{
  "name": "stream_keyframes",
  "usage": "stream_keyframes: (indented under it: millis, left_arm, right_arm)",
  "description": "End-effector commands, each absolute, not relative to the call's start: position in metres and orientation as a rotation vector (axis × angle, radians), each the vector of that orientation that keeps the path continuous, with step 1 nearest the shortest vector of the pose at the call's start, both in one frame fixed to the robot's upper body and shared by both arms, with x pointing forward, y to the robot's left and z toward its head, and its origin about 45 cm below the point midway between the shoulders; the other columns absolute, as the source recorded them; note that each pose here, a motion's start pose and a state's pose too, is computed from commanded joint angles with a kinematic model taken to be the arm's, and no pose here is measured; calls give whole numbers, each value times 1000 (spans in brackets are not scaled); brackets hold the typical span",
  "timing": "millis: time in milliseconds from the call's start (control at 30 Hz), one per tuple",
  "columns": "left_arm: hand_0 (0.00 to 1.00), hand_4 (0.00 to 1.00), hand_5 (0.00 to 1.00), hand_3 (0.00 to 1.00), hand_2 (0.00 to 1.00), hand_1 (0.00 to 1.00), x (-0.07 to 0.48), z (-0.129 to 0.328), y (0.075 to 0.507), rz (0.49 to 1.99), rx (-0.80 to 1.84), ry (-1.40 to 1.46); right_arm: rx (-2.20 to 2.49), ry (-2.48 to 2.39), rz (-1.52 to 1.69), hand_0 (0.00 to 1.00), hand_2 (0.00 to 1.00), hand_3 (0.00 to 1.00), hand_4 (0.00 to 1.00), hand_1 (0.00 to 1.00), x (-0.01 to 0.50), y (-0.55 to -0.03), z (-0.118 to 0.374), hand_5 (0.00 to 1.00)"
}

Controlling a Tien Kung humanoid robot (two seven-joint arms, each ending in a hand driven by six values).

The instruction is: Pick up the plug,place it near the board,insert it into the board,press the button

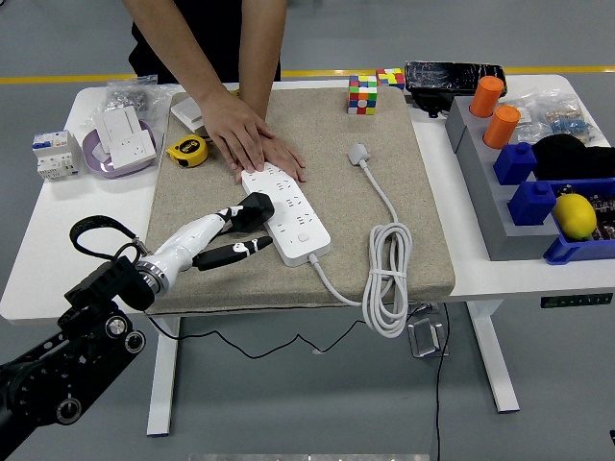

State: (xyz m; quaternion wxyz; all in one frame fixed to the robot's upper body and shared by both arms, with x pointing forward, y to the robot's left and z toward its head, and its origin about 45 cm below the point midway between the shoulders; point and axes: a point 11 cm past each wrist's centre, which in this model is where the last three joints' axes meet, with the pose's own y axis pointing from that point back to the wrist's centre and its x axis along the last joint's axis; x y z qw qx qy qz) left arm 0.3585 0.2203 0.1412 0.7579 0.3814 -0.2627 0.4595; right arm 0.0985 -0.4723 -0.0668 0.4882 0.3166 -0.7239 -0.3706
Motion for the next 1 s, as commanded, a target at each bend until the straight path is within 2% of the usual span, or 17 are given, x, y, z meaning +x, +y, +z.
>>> stream_keyframes:
  millis: [1000]
  left_arm:
    - [998, 998, 998, 971, 998, 998, 372, 155, 194, 930, 833, -723]
  right_arm:
    - [763, -1768, -903, 895, 793, 791, 998, 835, 101, -473, -66, 978]
